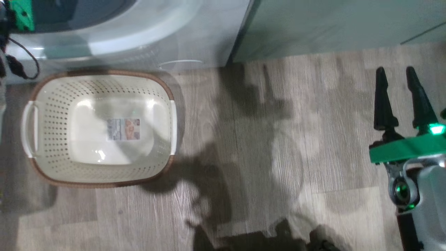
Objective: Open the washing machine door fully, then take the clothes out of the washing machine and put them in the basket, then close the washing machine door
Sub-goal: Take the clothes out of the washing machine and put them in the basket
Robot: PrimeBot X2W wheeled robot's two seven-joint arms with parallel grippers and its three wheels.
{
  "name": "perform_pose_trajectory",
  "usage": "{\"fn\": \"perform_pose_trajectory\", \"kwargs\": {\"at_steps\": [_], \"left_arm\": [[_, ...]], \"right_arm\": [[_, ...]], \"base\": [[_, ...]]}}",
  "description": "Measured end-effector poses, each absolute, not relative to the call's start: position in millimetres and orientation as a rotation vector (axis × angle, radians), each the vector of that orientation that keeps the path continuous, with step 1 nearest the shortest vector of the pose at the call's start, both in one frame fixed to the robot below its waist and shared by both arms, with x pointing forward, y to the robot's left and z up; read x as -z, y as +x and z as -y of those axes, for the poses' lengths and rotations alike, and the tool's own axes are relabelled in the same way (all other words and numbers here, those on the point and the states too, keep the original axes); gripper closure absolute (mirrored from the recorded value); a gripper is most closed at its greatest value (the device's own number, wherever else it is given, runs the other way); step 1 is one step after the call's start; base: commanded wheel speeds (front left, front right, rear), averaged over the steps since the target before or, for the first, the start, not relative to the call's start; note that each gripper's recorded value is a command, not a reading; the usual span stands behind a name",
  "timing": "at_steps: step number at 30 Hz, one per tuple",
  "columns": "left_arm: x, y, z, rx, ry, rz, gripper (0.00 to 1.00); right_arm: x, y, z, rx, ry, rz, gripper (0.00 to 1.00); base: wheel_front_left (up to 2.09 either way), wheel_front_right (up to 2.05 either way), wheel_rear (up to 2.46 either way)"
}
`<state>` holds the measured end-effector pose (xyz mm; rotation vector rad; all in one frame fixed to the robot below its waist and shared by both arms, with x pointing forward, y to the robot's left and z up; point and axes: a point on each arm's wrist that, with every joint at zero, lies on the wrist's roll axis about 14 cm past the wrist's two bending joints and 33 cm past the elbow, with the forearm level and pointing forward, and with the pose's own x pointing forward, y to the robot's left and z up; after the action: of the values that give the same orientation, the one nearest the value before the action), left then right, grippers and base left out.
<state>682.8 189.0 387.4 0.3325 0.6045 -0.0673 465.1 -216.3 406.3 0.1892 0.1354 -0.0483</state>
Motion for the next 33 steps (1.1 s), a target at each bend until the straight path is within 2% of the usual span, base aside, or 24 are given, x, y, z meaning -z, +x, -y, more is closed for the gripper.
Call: {"fn": "perform_pose_trajectory", "kwargs": {"at_steps": [23,33], "left_arm": [[-446.6,571.4,-172.1,0.118,-0.038,-0.379,1.00],[-431.3,505.1,-174.1,0.067,-0.199,-0.343,1.00]], "right_arm": [[-450.7,428.5,190.7,-0.011,0.218,-0.058,0.00],[-462.5,417.8,178.1,-0.049,0.226,-0.036,0.00]], "base": [[0.00,0.00,0.00],[0.00,0.00,0.00]]}}
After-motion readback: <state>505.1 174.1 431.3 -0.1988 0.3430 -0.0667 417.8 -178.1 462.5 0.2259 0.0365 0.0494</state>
